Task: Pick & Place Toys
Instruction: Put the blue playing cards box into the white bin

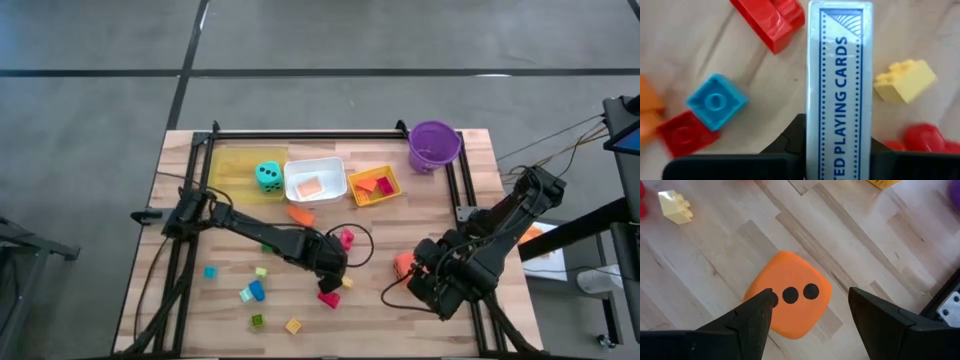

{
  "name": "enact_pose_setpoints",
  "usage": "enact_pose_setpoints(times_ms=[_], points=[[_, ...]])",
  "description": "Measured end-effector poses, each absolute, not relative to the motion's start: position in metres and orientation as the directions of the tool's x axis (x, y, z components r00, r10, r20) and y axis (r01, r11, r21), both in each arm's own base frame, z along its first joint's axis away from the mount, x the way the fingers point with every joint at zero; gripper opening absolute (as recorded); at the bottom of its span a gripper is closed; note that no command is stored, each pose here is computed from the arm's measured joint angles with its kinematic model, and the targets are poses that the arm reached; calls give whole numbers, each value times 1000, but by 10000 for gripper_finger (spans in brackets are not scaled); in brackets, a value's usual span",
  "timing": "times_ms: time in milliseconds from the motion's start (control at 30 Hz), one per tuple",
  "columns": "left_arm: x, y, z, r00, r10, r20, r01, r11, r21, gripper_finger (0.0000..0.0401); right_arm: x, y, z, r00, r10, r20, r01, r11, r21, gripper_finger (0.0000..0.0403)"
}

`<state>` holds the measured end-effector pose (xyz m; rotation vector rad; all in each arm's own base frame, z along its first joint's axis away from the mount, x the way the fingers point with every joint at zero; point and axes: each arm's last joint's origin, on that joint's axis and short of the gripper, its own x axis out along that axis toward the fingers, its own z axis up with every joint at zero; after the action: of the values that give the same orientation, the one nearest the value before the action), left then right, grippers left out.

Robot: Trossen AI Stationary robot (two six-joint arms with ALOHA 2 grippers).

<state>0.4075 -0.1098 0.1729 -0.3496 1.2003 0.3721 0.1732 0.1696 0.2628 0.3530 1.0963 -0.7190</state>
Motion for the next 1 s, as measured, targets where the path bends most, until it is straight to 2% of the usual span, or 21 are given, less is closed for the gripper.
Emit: enact_pose_setpoints(times_ms=[100,300,533,833,900,1000], points=[[400,-105,195,343,155,-926,-432,902,-10,52,174,169,263,282,-362,-889,686,724,-77,258],[395,-76,232,426,383,-820,-397,893,212,52,176,169,264,355,-411,-840,686,725,-66,258],[392,-4,250,360,467,-808,-465,840,279,52,179,168,266,420,-452,-787,677,734,-60,258],[387,90,244,301,405,-864,-572,801,176,52,186,164,272,433,-462,-774,664,744,-73,258],[386,99,238,281,397,-873,-554,810,190,52,187,163,272,435,-464,-771,663,745,-74,258],[387,101,231,283,368,-886,-443,869,219,52,187,163,272,444,-471,-762,656,751,-82,258]])
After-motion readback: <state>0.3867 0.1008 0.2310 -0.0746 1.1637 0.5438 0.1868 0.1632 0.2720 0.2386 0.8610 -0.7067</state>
